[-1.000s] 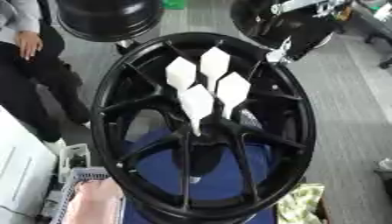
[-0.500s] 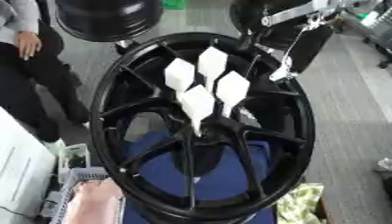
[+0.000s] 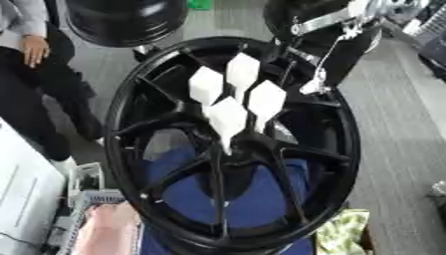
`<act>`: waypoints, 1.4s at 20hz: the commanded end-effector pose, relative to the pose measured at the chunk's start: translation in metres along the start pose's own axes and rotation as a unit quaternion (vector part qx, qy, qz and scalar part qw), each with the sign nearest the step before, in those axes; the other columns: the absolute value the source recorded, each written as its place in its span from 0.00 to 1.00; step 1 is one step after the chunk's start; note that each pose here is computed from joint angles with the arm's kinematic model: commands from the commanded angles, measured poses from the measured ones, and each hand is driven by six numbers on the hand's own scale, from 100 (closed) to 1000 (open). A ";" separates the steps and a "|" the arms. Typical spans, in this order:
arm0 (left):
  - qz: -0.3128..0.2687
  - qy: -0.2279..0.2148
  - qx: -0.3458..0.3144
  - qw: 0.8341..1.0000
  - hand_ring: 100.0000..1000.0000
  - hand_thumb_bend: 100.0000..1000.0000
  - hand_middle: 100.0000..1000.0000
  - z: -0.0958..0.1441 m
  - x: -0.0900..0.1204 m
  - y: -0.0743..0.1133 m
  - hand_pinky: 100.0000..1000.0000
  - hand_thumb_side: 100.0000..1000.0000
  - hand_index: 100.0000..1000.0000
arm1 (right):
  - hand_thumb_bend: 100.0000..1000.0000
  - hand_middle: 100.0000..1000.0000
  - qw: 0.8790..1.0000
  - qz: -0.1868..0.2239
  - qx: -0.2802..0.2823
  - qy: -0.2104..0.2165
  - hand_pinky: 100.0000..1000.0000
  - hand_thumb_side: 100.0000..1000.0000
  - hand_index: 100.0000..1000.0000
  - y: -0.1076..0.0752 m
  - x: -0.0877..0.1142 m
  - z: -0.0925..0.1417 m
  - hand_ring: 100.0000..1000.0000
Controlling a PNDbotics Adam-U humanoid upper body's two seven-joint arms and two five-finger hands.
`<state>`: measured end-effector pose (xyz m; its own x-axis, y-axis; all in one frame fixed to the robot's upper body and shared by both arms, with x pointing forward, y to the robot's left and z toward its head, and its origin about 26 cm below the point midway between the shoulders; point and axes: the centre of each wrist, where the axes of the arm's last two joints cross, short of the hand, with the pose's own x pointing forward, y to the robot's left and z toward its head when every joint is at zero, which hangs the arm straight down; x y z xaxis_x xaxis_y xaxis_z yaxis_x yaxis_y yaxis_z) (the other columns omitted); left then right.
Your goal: Pull the pin out of the wheel hub.
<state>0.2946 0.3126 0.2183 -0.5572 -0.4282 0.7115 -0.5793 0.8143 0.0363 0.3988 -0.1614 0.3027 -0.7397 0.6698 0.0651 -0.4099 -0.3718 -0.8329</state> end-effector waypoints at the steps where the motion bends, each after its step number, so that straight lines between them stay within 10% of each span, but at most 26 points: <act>1: 0.007 -0.017 0.001 1.000 1.00 0.45 0.71 -0.005 0.008 0.000 0.54 0.66 0.71 | 0.25 0.87 1.000 0.001 -0.008 -0.002 0.93 0.29 0.91 -0.005 -0.003 0.005 0.89; 28: 0.021 -0.021 0.003 1.000 1.00 0.45 0.71 -0.008 0.012 -0.003 0.54 0.67 0.71 | 0.32 0.85 1.000 0.004 0.002 0.014 0.93 0.23 0.89 0.007 -0.023 -0.007 0.91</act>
<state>0.2968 0.3091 0.2234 -0.5792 -0.4096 0.7049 -0.5660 0.8243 0.0139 0.4167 -0.1724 0.2775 -0.7290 0.6815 0.0643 -0.4351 -0.3888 -0.8121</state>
